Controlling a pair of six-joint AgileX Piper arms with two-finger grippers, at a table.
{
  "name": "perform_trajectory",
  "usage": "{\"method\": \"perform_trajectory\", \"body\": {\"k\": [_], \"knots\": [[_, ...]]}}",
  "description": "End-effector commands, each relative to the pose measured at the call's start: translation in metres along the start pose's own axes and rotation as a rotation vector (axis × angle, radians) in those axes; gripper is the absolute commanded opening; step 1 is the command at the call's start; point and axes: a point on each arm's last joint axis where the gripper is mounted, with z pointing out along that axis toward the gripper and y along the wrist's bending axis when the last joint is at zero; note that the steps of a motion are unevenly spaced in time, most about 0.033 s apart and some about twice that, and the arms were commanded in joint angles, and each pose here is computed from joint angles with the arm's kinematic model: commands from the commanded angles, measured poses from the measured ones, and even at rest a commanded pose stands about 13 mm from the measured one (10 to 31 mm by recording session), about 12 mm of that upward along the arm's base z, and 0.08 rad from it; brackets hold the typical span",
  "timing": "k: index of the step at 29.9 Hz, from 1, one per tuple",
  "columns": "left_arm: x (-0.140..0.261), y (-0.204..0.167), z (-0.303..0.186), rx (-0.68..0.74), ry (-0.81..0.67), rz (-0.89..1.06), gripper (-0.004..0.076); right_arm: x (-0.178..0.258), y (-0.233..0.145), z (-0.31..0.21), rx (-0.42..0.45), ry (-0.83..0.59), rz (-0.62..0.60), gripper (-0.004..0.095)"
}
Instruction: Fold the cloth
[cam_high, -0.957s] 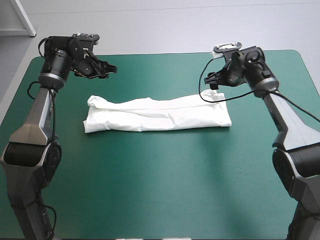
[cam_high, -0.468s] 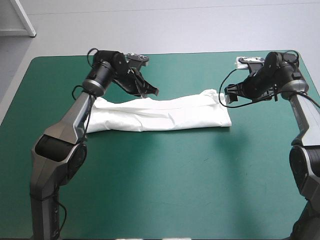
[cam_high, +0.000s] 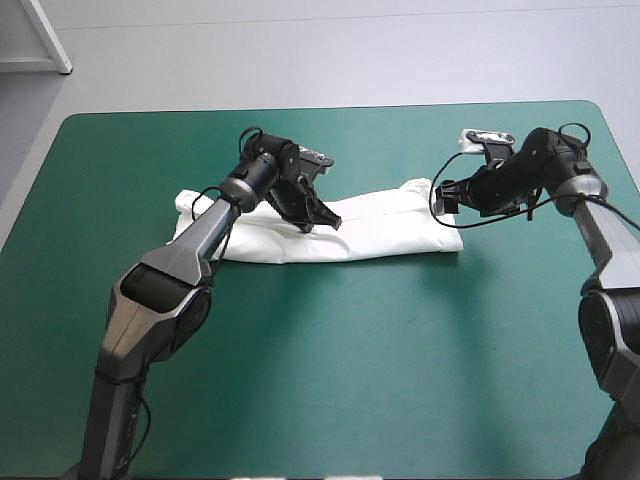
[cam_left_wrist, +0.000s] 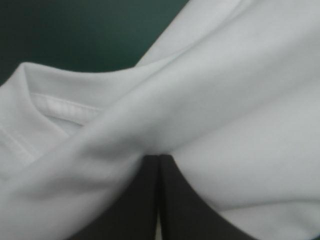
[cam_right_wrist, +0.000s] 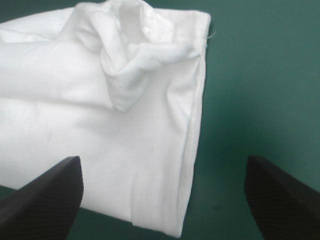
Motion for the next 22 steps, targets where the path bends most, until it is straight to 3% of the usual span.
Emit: {"method": "perform_trajectory", "body": {"k": [1,6,16,19,22], "knots": [[0.000,-0.006,-0.026,-0.002,-0.014,0.001,-0.0008,-0.012,0.006,-0.025,-0.022,-0.136,-0.020,0.0809],[0.000,-0.005,-0.017,0.002,0.004,-0.027,-0.0008,-0.015,0.000,-0.006,-0.032,-0.128,0.005,0.0808],[0.000,-0.008,-0.017,0.034,0.002,-0.036,-0.0008,-0.012,-0.004,0.047,-0.173,-0.047,0.139,0.0805],[0.000,-0.008,-0.018,0.034,0.000,-0.036,-0.0008,-0.008,0.001,0.054,-0.212,-0.003,0.155,0.0749],[0.000,-0.008,-0.018,0.034,0.000,-0.036,-0.0008,-0.005,0.012,0.058,-0.218,0.023,0.129,0.0631]]}}
